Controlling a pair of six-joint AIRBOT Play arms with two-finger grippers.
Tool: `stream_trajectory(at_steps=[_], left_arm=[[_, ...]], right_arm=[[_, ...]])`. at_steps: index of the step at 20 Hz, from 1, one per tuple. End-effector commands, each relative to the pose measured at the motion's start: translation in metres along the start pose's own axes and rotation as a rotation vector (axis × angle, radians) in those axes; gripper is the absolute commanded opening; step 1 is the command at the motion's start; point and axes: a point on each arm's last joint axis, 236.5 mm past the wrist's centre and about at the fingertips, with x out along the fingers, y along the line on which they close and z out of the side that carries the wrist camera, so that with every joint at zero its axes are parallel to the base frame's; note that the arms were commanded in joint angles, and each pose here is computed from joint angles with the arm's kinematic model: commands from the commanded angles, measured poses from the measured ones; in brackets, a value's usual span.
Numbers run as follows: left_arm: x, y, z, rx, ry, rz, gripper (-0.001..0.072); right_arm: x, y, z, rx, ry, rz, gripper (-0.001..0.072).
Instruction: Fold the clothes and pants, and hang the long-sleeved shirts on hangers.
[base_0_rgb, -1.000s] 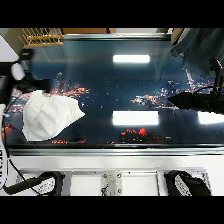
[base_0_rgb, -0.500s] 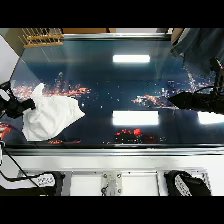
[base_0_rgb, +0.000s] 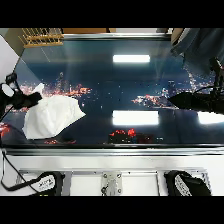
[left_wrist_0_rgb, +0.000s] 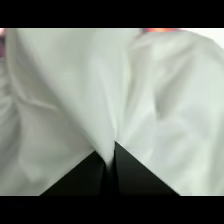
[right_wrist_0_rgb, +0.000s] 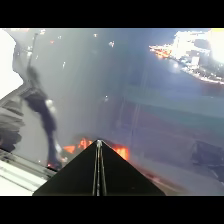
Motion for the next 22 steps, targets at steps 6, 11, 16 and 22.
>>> stream_trajectory(at_steps=[6,11,16,22], left_arm=[[-0.281,-0.293,-0.042,0.491,-0.471,-0.696,0.0009],[-0.418,-0.361,-0.081,0.607,-0.664,-1.012,0.0009],[-0.375,-0.376,-0.074,0.606,-0.57,-0.882,0.0009],[-0.136,-0.345,-0.097,0.546,-0.155,-0.509,0.0009]], right_arm=[[0.0,0.012,0.004,0.016,-0.015,0.049,0.0021],[-0.015,0.026,0.041,-0.045,-0.162,0.091,0.0015],[-0.063,-0.02,0.089,0.04,-0.377,-0.05,0.0015],[-0.056,-0.047,0.08,0.085,-0.328,-0.095,0.0019]])
